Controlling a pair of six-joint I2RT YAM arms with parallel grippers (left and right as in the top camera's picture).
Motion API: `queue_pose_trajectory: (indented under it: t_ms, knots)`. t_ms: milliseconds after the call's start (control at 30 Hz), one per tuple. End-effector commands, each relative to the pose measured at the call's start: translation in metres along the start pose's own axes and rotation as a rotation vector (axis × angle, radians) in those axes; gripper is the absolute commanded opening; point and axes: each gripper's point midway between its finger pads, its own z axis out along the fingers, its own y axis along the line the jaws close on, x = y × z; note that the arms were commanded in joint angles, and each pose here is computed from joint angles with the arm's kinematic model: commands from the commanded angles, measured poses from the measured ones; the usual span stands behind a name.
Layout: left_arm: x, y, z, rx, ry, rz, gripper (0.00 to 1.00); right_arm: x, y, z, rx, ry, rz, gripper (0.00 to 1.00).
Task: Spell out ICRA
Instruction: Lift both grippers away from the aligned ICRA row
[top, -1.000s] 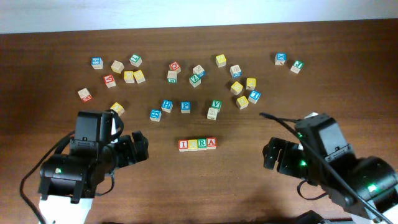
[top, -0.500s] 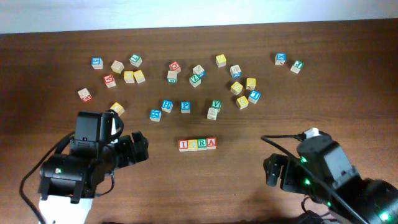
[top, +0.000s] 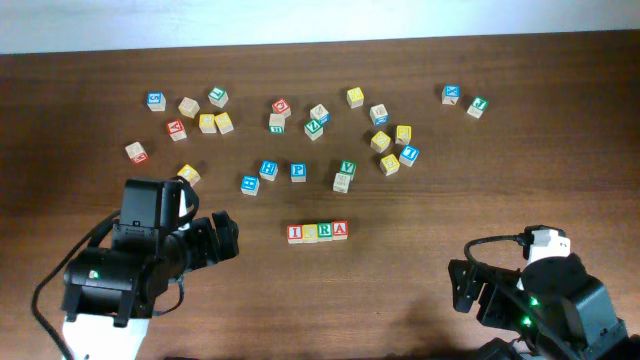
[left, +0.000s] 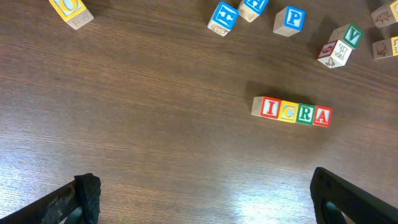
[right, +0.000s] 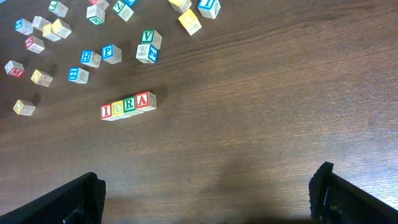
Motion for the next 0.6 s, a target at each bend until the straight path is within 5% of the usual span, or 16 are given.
queue_pose_trajectory:
  t_ms: [0,567]
  knots:
    - [-0.003,0.001,-0.003,-0.004,-0.013,0.008,0.99,-0.001,-0.003,0.002,0.020,-0.007,-0.003,0.98]
    - [-0.003,0.001,-0.003,-0.004,-0.013,0.008,0.99,-0.006,-0.038,0.013,0.149,-0.079,0.092,0.98]
